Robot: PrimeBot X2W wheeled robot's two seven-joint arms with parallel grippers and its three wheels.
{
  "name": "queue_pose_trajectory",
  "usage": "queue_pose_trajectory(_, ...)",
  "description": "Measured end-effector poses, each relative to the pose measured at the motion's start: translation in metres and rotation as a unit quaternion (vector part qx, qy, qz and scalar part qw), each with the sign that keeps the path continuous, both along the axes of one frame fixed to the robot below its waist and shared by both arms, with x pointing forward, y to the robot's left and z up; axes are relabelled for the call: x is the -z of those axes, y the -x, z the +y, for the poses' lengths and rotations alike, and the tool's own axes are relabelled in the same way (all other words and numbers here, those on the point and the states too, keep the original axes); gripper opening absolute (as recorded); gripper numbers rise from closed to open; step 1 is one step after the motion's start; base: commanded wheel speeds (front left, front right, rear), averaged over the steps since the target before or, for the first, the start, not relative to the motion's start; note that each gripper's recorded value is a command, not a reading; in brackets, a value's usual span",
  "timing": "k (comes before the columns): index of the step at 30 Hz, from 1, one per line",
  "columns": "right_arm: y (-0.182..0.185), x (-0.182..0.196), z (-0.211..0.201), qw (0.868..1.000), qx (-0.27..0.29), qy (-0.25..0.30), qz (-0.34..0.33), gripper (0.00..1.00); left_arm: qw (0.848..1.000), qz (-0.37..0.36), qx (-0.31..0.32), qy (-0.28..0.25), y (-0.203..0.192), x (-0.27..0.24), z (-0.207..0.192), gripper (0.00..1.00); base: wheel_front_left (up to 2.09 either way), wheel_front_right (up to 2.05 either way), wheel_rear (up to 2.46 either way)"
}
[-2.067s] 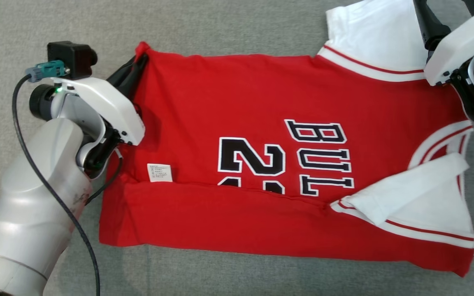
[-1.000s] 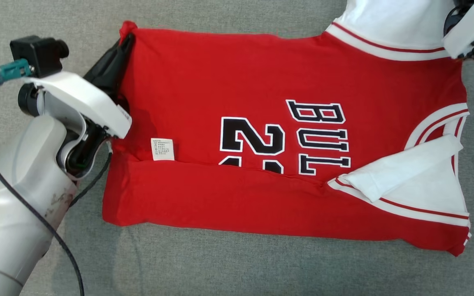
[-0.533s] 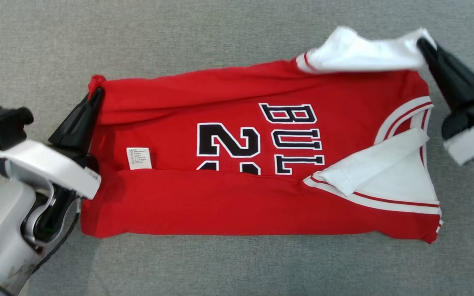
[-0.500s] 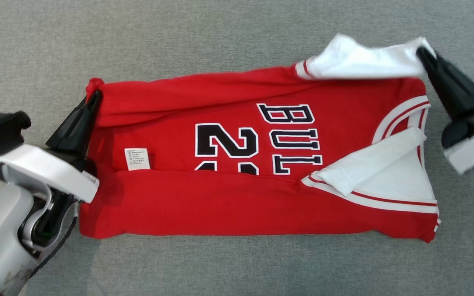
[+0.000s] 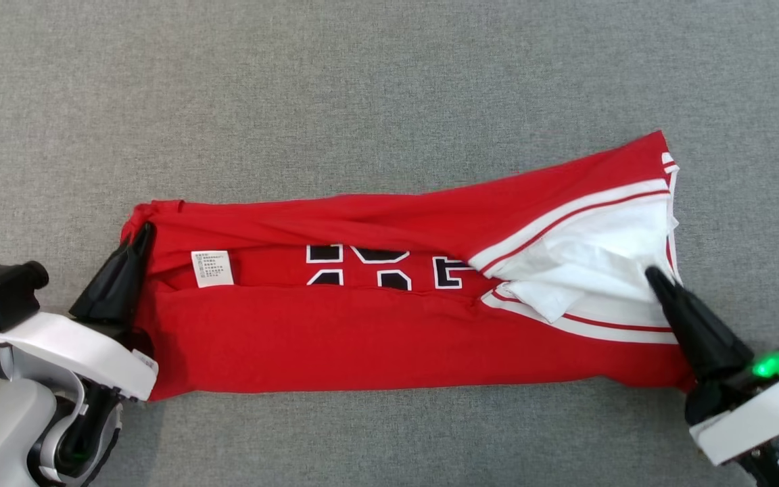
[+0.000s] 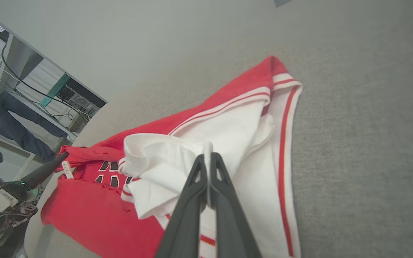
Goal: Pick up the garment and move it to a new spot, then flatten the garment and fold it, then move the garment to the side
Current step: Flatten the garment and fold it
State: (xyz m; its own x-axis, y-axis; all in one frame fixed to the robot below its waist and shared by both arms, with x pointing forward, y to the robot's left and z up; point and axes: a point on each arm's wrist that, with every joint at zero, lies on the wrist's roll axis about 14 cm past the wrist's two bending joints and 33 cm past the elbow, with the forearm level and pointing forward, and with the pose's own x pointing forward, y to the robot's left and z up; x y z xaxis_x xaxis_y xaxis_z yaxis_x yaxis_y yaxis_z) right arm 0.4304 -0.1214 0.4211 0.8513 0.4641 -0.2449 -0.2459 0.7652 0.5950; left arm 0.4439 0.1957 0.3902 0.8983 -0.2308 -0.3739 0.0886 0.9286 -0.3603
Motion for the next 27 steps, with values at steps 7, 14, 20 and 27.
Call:
queue_pose_trajectory(7, 0.022, 0.012, -0.003, 0.999, 0.017, 0.027, 0.027, 1.0, 1.0, 0.017, -0.016, -0.007, 0.012, 0.012, 0.002, 1.0, 0.0, 0.0, 0.0)
queue_pose_trajectory(14, 0.002, -0.019, -0.022, 0.991, 0.065, 0.09, -0.075, 1.0, 0.993, -0.081, -0.083, -0.031, -0.012, -0.033, 0.014, 1.0, 0.0, 0.0, 0.0)
queue_pose_trajectory(20, -0.015, -0.057, -0.039, 0.969, 0.118, 0.139, -0.166, 1.0, 0.974, -0.182, -0.125, -0.058, -0.011, -0.085, 0.019, 1.0, 0.0, 0.0, 0.0)
queue_pose_trajectory(27, -0.018, -0.085, -0.046, 0.942, 0.135, 0.203, -0.231, 1.0, 0.953, -0.254, -0.135, -0.098, 0.008, -0.126, 0.025, 1.0, 0.0, 0.0, 0.0)
